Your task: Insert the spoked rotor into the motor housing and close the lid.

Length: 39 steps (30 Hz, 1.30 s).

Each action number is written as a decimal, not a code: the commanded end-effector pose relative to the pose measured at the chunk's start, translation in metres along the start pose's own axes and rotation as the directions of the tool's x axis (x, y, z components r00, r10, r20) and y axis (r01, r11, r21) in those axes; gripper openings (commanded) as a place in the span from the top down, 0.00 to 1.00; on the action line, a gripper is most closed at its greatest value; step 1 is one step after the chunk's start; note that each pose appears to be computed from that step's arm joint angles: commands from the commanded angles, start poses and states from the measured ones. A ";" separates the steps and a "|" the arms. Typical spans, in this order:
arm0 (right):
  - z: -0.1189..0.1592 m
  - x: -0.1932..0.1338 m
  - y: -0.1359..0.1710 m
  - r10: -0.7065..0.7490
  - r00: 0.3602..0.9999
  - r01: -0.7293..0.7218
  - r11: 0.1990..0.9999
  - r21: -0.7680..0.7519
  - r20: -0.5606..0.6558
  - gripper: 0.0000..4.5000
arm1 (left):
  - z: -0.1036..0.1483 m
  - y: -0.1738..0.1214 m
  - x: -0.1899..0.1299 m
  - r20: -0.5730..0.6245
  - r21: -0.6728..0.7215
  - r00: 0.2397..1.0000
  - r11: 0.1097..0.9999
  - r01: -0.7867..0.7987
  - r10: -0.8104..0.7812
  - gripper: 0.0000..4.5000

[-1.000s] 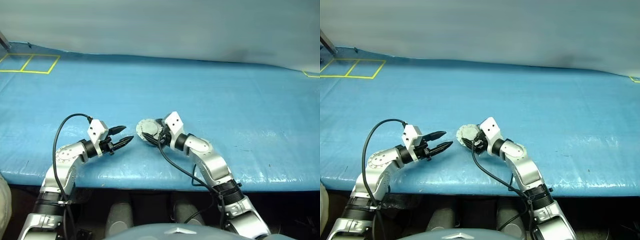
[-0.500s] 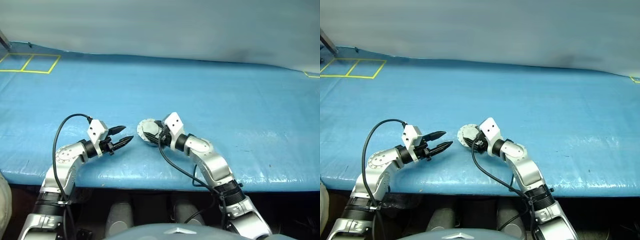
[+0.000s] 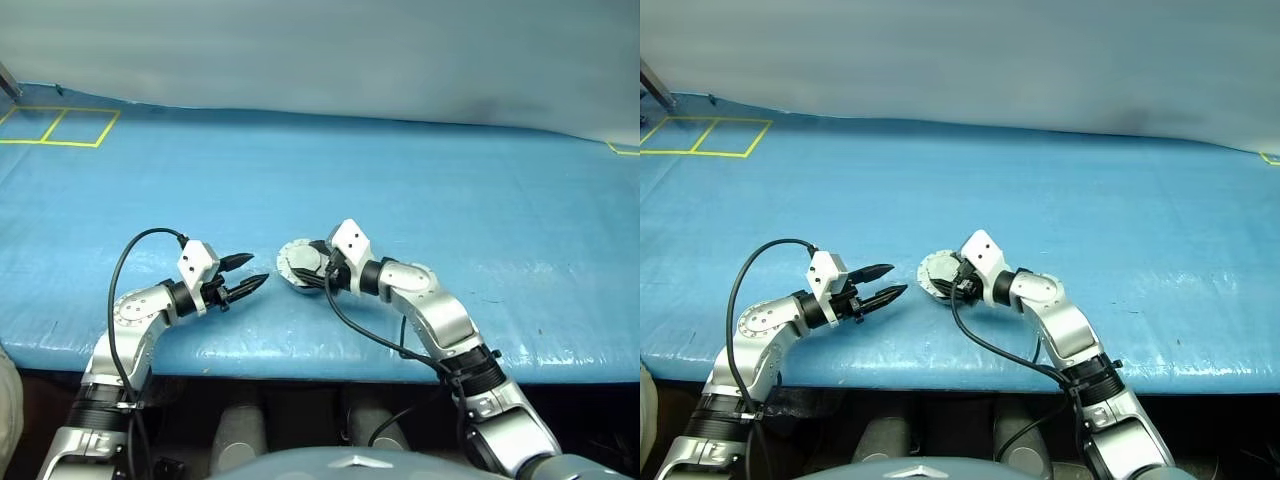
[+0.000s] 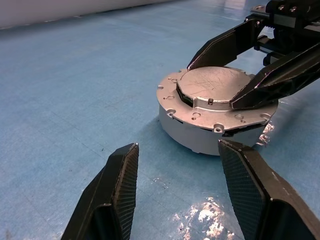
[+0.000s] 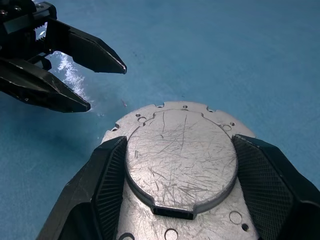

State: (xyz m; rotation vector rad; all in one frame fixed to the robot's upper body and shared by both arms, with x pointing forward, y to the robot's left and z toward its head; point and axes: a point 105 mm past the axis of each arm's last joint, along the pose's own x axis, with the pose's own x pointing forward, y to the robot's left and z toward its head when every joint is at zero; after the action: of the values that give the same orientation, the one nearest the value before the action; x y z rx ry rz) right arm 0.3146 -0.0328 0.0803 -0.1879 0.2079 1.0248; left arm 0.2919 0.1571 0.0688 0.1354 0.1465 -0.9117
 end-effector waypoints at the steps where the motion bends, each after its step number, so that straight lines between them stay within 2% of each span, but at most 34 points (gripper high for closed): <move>1: 0.009 0.000 -0.001 0.025 0.999 -0.024 0.999 -0.038 0.026 0.33 | 0.007 -0.001 0.000 0.028 0.023 1.000 1.000 0.001 -0.002 0.39; 17: 0.010 -0.006 -0.012 0.066 0.998 -0.066 0.995 -0.076 -0.009 0.33 | 0.004 -0.003 0.001 0.023 0.020 1.000 1.000 0.004 -0.004 0.39; 30: -0.007 -0.003 -0.007 0.085 0.995 -0.088 0.993 -0.075 -0.044 0.33 | 0.004 -0.003 0.000 0.022 0.021 1.000 1.000 0.003 -0.003 0.39; 39: -0.027 -0.003 -0.009 0.081 0.990 -0.089 0.993 -0.071 -0.116 0.33 | 0.004 -0.004 0.000 0.023 0.014 1.000 1.000 0.002 -0.002 0.39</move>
State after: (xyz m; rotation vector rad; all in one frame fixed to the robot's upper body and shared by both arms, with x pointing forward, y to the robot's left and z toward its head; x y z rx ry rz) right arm 0.3211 -0.0403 0.0746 -0.2775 0.2009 1.1134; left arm 0.2891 0.1569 0.0641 0.1277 0.1599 -0.9098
